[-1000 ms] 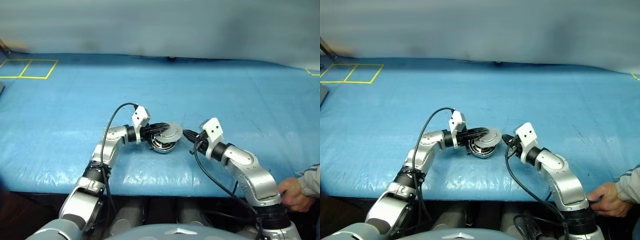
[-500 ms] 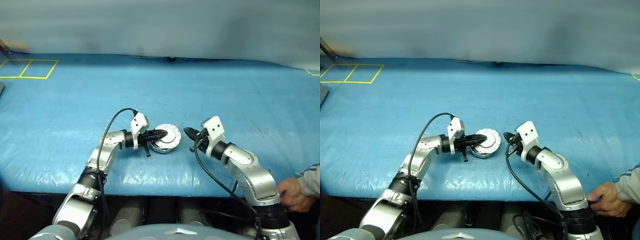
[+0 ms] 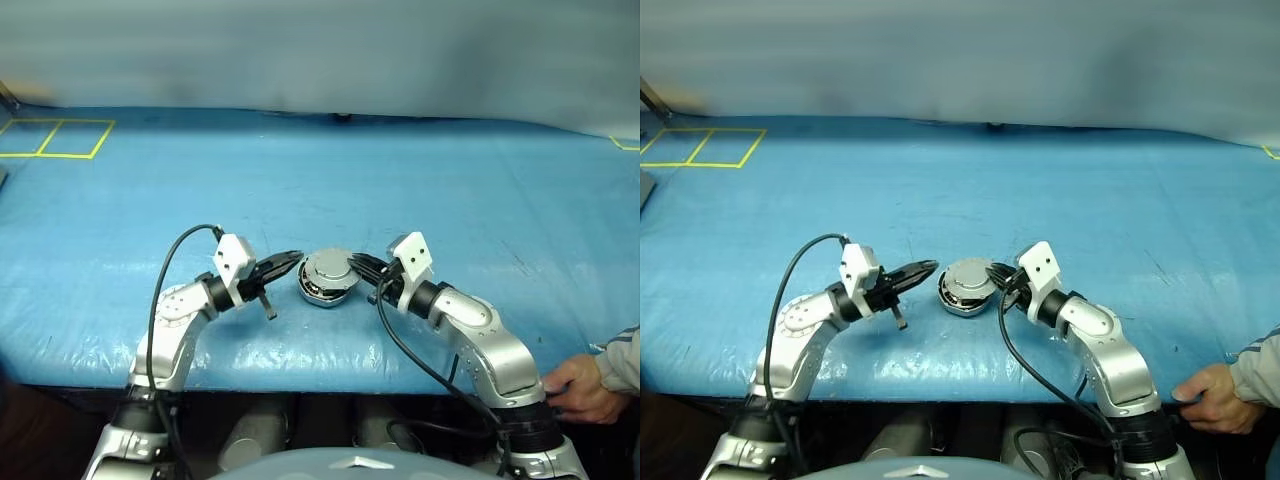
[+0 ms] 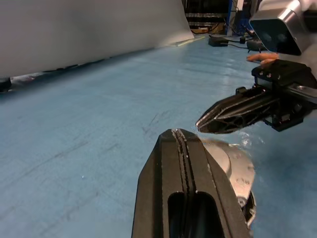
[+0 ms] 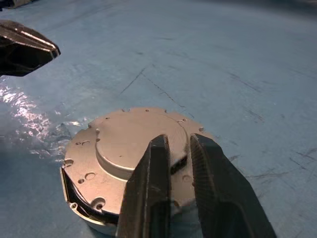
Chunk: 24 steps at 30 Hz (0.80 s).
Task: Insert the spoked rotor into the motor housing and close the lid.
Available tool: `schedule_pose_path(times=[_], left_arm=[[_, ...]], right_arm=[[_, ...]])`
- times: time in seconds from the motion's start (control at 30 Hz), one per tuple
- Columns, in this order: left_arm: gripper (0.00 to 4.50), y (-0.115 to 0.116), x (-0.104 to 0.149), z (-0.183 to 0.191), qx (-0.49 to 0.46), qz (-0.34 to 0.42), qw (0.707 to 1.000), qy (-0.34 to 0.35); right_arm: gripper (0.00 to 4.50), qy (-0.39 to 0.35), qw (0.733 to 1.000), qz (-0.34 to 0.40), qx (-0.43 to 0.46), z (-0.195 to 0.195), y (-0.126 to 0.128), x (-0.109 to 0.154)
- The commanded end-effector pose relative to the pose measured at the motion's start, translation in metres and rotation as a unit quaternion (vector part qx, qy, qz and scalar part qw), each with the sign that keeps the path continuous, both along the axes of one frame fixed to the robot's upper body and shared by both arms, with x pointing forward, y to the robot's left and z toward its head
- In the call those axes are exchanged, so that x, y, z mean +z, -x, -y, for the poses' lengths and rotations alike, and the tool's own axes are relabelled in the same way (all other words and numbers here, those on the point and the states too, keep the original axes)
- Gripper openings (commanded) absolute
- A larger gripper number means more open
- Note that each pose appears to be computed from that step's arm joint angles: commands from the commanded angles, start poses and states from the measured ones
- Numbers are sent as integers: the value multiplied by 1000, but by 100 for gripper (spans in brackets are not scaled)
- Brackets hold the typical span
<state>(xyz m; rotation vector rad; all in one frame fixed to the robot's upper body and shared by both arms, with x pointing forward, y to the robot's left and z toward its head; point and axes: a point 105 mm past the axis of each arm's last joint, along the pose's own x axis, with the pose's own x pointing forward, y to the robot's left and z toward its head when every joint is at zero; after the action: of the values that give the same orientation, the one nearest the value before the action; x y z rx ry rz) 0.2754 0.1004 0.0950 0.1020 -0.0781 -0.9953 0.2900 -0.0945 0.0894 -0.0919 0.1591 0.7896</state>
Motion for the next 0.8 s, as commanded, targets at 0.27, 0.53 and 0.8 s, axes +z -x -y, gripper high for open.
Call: schedule_pose_path(times=[0.27,0.53,0.8], left_arm=[[0,14,-4,-8,26,22,999,-4],[0,10,-14,-17,41,35,998,-19],[0,7,-19,-23,51,51,997,-25]], right_arm=[[420,7,998,37,41,-22,-2,12],[448,6,999,15,46,-25,-3,2],[448,19,999,9,42,-27,-6,-7]])
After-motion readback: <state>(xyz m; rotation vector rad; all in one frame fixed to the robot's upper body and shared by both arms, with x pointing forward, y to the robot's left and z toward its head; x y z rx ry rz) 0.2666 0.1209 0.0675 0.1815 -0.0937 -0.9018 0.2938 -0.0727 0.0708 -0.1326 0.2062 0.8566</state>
